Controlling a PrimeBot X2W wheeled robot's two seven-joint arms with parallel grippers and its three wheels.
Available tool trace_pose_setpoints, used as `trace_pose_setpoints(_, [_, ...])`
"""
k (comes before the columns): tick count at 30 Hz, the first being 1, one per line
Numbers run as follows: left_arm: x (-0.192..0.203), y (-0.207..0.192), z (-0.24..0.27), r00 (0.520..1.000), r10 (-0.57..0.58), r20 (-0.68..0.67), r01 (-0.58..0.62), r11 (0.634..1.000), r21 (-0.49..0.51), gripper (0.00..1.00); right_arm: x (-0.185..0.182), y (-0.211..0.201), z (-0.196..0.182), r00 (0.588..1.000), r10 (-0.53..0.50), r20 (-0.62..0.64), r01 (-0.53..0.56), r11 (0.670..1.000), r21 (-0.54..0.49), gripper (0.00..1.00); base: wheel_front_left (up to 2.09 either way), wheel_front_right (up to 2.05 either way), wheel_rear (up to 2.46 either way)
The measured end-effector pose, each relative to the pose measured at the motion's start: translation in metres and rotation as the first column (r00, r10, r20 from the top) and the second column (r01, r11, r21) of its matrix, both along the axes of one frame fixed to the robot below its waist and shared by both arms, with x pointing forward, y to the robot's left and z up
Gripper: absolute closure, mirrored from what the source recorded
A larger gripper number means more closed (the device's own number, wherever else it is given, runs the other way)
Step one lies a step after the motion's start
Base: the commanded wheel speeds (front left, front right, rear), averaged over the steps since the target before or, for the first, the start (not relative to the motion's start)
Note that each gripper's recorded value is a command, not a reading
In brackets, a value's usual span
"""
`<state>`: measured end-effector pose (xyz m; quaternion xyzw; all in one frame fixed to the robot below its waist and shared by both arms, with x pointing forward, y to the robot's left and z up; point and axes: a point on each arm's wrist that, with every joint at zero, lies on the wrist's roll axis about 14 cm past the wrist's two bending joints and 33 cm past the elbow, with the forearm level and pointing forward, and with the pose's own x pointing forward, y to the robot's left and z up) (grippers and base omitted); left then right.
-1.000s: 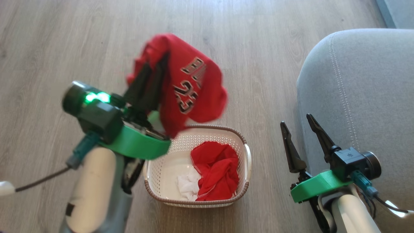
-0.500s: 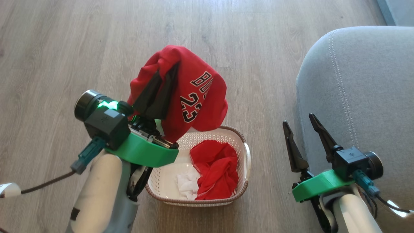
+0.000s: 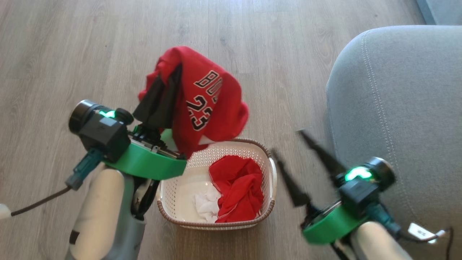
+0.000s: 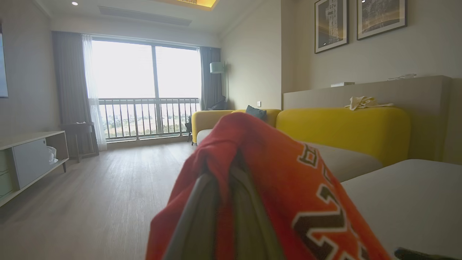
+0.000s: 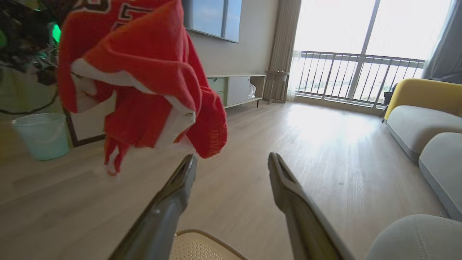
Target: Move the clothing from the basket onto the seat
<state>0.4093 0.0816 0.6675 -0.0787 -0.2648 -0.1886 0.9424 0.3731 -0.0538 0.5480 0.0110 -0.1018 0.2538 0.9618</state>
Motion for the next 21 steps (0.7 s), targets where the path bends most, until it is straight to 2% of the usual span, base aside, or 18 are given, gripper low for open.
trace_pose_setpoints(3, [0.002,0.004,-0.002,1.0,0.013,-0.005,-0.013,1.0,0.003,1.0,-0.017,0.028,0.014,0.987,0.148,0.058,-0.146,0.989,-0.036,0.0,0.0,0.0,0.0])
trace_pose_setpoints(6, [0.004,0.004,-0.005,1.0,0.016,-0.016,-0.015,1.0,0.006,1.0,-0.024,0.038,0.024,0.973,0.213,0.088,-0.209,0.977,-0.048,0.0,0.0,0.0,0.0])
trace_pose_setpoints(16, [-0.001,-0.013,-0.015,0.999,-0.032,-0.036,0.034,0.999,0.038,1.0,-0.011,0.039,0.043,0.966,0.198,0.165,-0.188,0.979,-0.074,0.0,0.0,0.0,0.0])
trace_pose_setpoints(21, [-0.008,-0.023,-0.015,0.997,-0.062,-0.035,0.064,0.997,0.051,1.0,-0.007,0.044,0.034,0.967,0.208,0.146,-0.195,0.976,-0.099,0.0,0.0,0.0,0.0])
